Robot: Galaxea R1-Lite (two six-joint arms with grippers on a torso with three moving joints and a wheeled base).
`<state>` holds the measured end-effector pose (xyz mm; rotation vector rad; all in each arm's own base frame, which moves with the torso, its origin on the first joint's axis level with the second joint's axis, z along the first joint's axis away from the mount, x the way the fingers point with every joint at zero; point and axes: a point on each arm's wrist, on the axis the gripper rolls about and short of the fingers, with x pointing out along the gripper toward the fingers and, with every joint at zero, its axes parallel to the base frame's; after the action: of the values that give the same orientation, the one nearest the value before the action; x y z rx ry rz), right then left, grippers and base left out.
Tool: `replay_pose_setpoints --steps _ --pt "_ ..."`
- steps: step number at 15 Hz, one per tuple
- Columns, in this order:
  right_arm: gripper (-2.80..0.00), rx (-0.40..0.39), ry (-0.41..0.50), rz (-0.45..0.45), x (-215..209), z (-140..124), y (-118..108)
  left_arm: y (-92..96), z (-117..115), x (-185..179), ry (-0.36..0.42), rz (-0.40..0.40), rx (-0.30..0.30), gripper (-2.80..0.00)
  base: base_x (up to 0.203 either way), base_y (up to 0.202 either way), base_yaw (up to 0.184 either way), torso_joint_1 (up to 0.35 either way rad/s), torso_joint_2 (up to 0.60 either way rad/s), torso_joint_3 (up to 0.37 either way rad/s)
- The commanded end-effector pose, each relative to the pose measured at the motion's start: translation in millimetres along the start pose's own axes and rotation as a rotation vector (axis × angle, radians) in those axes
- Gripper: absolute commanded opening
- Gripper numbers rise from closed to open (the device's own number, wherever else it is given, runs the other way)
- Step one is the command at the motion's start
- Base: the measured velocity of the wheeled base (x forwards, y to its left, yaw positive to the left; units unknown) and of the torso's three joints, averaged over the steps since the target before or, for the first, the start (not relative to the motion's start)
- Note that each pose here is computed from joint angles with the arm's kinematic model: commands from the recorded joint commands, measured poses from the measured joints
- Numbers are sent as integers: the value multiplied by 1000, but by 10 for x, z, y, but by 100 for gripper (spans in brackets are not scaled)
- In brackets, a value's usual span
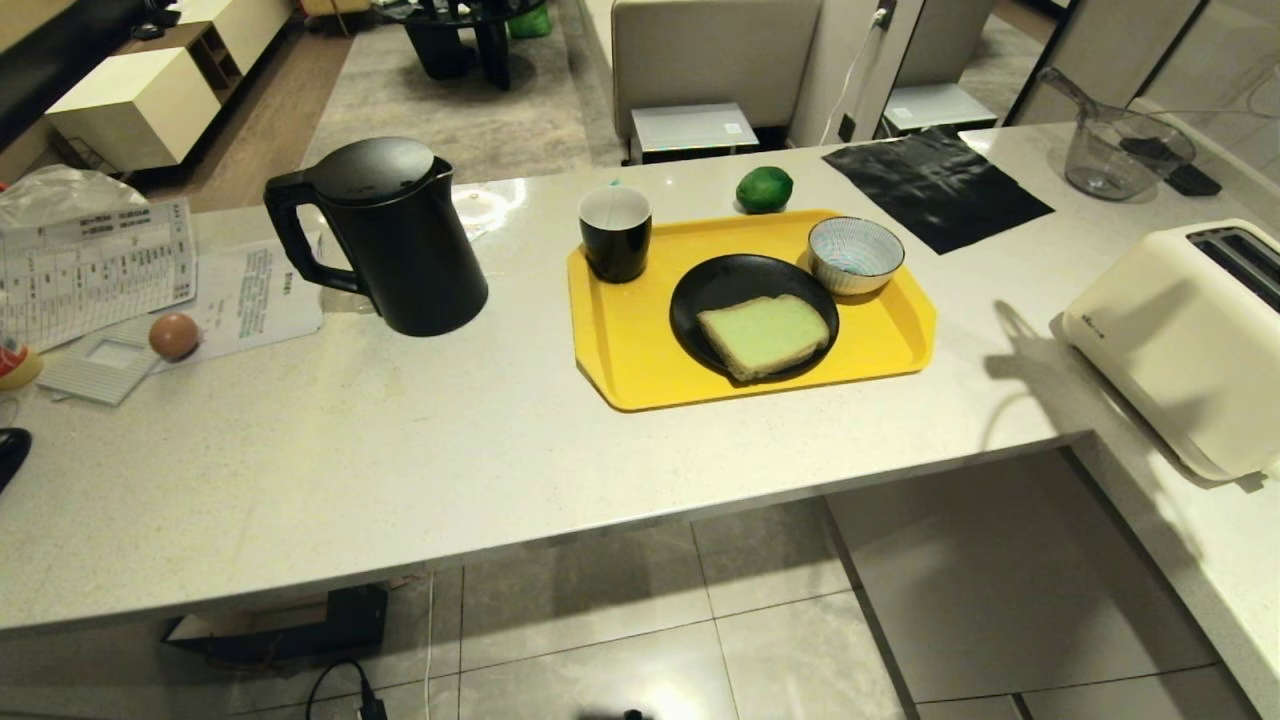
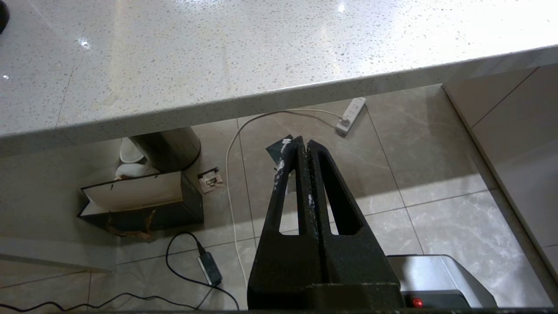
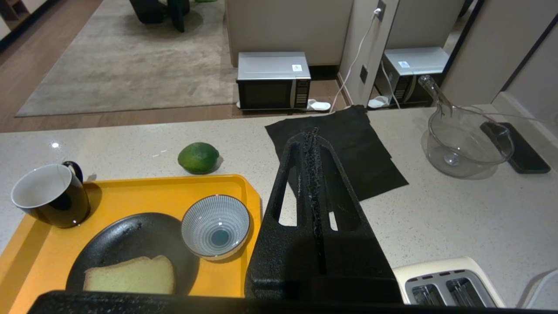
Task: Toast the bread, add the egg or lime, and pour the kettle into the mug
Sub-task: Pick up the egg
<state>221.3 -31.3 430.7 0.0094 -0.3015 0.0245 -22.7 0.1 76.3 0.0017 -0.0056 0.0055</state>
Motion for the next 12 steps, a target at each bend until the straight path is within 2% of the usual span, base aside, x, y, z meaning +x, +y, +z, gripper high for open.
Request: replay_pose_setpoints --steps 1,12 --pt "-280 -2 -8 -3 -47 32 6 0 0 0 -1 1 0 -280 0 0 0 0 0 0" --pt "-280 -9 -8 -13 -123 40 12 0 0 -1 3 1 8 -280 0 0 0 0 0 0"
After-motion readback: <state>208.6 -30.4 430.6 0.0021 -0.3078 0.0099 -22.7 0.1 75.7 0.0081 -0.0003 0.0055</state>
